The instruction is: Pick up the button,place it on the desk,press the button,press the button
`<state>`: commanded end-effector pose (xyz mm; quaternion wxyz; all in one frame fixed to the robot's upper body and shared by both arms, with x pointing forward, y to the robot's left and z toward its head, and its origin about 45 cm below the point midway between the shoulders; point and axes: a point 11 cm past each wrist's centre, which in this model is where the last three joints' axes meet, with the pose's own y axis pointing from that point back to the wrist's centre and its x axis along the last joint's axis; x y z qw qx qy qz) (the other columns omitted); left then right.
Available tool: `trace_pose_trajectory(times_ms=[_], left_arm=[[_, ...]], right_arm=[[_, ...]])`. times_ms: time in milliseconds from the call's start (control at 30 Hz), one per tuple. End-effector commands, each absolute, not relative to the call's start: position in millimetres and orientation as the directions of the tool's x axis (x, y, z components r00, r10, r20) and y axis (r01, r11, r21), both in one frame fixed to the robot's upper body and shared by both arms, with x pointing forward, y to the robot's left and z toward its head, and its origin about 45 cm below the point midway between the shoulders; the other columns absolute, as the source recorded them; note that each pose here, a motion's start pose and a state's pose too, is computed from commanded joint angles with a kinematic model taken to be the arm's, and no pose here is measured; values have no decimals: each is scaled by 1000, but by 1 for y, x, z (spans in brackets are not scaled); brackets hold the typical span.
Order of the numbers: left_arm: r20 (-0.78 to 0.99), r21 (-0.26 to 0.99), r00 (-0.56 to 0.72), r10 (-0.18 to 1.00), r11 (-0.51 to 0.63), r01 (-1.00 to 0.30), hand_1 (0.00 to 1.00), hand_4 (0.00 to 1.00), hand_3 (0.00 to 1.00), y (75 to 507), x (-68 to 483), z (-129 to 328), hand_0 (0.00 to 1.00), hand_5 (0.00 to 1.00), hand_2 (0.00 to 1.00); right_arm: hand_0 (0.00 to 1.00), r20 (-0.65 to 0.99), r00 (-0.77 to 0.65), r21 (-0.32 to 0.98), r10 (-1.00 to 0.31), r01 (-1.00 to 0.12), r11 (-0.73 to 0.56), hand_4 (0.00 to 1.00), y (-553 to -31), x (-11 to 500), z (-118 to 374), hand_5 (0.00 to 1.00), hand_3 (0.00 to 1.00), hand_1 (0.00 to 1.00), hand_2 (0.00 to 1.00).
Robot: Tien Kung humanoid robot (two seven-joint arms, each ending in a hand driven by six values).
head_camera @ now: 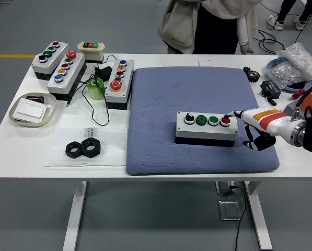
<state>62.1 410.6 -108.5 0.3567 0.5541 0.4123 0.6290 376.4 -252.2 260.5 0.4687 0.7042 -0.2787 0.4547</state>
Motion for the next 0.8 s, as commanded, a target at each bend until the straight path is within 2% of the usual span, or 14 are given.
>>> trace_pose_trajectory(times_ms=[800], left_arm=[[401, 915, -125, 908, -403, 9, 727, 757, 838, 410, 63, -109, 711, 998, 834]], right_arm=[[172, 864, 499, 483, 60, -793, -371, 726, -255, 378, 237, 29, 907, 70, 258]])
